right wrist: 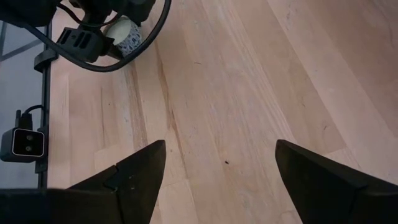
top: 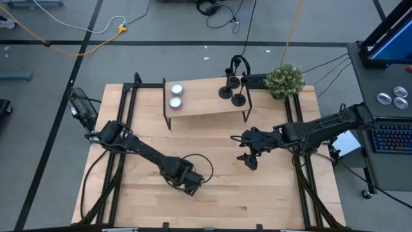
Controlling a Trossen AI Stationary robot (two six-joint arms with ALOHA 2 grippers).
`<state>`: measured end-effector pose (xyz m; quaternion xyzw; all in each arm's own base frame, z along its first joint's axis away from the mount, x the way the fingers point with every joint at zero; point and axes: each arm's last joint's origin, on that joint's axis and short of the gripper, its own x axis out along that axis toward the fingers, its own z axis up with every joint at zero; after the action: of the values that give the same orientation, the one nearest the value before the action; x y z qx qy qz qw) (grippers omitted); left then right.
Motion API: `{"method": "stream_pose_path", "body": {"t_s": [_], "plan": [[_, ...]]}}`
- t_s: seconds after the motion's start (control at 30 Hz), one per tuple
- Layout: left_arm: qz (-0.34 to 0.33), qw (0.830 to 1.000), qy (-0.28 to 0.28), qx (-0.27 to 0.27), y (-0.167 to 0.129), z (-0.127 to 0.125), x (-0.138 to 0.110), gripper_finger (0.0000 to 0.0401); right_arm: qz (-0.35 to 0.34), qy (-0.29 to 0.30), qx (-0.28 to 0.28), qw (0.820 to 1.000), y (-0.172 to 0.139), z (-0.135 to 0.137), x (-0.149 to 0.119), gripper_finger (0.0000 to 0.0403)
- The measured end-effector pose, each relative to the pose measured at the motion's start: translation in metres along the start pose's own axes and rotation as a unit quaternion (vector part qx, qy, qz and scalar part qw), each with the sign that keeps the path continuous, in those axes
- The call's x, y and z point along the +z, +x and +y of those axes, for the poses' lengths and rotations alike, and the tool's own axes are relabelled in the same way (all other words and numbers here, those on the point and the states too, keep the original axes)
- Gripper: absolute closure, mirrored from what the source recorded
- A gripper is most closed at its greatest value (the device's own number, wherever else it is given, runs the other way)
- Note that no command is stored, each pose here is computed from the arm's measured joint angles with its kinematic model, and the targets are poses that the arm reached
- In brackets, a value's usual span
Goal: Pick & Place candle stick holders
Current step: Put the blue candle on the shelf
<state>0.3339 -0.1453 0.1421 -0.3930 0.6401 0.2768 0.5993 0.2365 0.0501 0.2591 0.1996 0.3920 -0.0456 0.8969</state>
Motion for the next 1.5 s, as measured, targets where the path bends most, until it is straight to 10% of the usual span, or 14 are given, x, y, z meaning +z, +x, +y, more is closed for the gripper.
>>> {"method": "stream_pose_path", "body": {"t_s": [1.5], "plan": [[0.006,1.000,-0.002,0.011,0.0013,0.0020,-0.0012,0.0117,0.000,-0.002,0.000,1.000,0.0000,0.0000,0.0000,0.0110]]}}
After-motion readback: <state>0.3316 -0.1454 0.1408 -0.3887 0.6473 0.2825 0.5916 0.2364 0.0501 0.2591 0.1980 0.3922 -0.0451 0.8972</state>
